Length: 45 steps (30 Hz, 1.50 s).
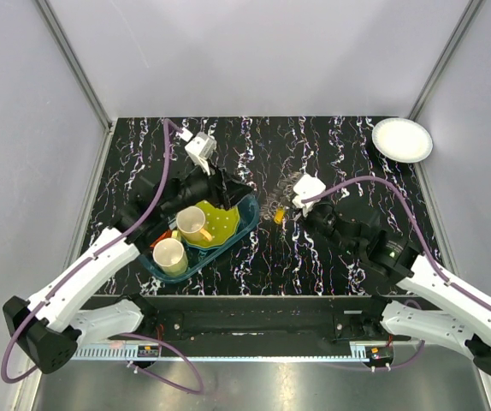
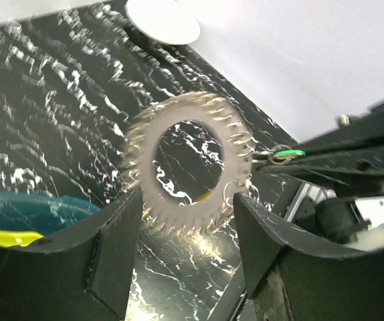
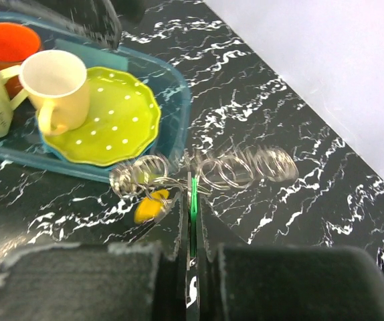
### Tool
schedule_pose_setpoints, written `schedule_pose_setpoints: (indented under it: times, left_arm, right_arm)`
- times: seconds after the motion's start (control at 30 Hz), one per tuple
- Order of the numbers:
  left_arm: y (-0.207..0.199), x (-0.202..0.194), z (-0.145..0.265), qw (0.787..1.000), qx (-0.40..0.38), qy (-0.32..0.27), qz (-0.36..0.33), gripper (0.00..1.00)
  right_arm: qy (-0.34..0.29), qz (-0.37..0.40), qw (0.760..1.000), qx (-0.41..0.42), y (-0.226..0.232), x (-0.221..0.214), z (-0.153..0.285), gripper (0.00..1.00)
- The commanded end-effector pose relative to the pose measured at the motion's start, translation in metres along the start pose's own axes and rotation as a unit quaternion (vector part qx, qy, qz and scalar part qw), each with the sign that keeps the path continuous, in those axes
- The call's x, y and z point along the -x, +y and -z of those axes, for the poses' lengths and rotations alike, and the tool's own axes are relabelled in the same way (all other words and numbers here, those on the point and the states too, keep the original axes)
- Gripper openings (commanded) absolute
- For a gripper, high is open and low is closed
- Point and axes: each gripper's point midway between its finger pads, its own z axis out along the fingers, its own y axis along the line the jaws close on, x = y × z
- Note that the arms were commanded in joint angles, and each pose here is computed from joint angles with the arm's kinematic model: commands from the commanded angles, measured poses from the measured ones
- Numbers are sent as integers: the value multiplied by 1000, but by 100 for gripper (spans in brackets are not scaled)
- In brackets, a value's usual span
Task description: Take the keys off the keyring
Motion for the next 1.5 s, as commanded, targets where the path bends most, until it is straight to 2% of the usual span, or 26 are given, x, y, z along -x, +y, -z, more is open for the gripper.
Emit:
schedule_pose_setpoints:
  times: [0.0,0.17,0.47,0.63,1.07,1.17,1.47]
  left_arm:
    - [-44,25,26,983,-112,-30,-145,59]
    - [-70,8,36,960,-203,-19,-190,57]
    - [-89,-19,33,948,-248,7,-198,51]
    - [-88,-33,30,946,-245,15,-212,49]
    - [-103,-34,30,935,-280,7,-217,41]
    - [-109,-29,32,931,-292,-2,-218,42]
    - [-100,-24,25,940,-256,-12,-224,45]
  right_arm:
    - [-58,31,996,65,15,31,14,0]
    - [-73,12,994,85,21,39,18,0]
    - [-94,3,985,142,43,45,19,0]
    - [-118,-6,980,160,51,49,21,0]
    - [-145,-36,975,167,55,64,18,0]
    - [-144,-48,975,164,55,63,17,0]
    - [-103,-83,979,156,52,60,12,0]
